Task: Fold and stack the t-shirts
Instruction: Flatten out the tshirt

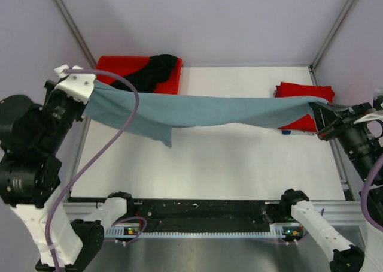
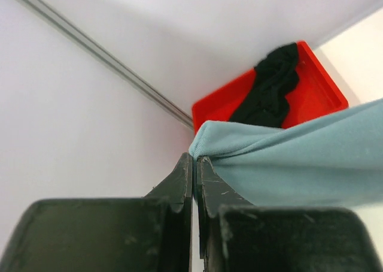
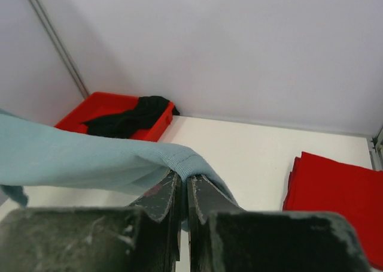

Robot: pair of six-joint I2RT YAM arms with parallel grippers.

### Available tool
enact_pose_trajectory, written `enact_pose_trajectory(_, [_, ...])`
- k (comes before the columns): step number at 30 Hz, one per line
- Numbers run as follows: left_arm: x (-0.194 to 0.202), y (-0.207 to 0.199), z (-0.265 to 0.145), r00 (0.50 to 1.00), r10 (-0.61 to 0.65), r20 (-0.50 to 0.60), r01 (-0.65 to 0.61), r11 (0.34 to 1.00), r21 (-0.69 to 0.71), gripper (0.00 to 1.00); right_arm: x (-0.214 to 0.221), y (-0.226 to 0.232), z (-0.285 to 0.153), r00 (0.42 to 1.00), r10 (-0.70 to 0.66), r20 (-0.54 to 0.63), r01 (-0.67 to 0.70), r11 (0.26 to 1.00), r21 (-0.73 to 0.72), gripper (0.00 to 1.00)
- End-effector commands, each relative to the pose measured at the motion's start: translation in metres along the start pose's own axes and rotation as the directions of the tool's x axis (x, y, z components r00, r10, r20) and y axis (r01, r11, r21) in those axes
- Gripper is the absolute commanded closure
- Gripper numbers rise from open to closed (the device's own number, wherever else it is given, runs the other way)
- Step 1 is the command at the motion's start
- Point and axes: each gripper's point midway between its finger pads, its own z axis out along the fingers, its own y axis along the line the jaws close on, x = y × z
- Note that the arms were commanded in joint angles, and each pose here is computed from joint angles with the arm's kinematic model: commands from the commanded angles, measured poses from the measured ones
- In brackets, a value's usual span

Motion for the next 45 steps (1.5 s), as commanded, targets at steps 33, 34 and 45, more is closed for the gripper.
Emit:
enact_pose_trajectory(33, [0.14,-0.128,0.284,0.963,-0.168,-0.209,0.231,0.916,0.329,0.21,0.301,-0.143,0.242,0.732,0.146,-0.666,0.085,0.95,0.302,0.42])
enact_pose_trajectory(34, [0.138,-0.128,0.279,0.966,-0.154,-0.207,0.219,0.914,0.343,0.19,0.301,-0.143,0.237,0.728,0.147,-0.67,0.088,0.949,0.304,0.39])
enact_pose_trajectory(45, [0.196,-0.228,0.084,0.954,0.299,0.014,-0.173,0.511,0.842,0.18,0.312,-0.052,0.116,0.688,0.01,-0.726,0.003,1.0,0.017,0.29])
